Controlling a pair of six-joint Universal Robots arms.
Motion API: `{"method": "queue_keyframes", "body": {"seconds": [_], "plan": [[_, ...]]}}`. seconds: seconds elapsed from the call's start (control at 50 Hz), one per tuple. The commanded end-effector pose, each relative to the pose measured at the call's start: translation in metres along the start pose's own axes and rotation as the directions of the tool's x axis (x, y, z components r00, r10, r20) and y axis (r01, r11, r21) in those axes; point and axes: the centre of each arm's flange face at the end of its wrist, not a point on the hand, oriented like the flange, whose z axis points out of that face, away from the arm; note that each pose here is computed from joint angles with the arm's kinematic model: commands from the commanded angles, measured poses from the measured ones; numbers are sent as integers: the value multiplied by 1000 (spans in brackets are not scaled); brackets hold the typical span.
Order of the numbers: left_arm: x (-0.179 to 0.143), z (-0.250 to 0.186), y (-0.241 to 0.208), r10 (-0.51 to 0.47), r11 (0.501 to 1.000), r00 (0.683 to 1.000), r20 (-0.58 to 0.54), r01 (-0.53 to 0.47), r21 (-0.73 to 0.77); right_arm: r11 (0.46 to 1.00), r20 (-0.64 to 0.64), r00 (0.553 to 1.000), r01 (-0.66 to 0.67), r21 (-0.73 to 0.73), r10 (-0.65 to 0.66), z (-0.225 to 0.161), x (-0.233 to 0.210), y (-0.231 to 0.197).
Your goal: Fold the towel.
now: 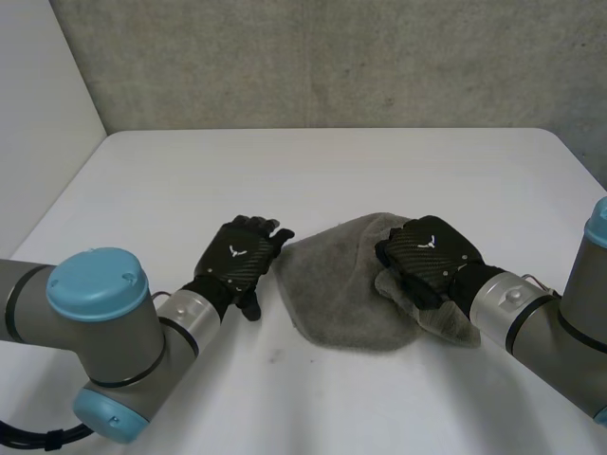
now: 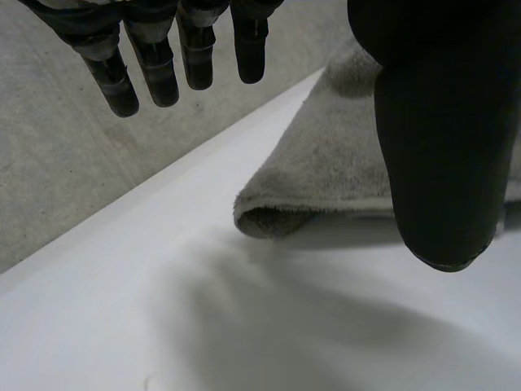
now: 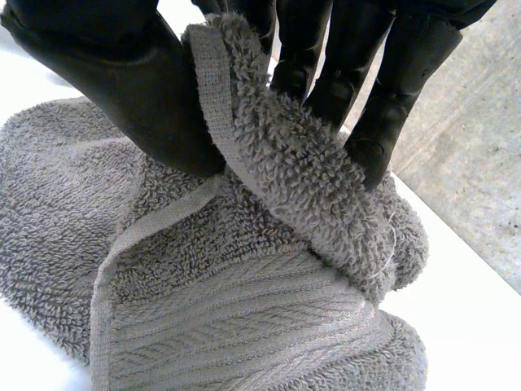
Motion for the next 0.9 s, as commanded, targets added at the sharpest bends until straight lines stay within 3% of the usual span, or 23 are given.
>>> {"method": "queue_keyframes", "body": {"seconds": [0.02,0.42,0.66,0.9], "plan": [[1,3,7,85,996,996,-5,-85,-15,1000,-3,1000,1,1,-1,0,1,0],[1,7,6,98,995,995,1,-98,23,1000,3,1000,-5,-6,5,1,0,3],[9,24,6,108,992,988,-110,-100,77,1000,8,1000,-8,-11,8,2,-1,5],[8,42,13,110,991,988,-112,-101,84,1000,14,1000,-13,-22,13,5,-1,9]]}}
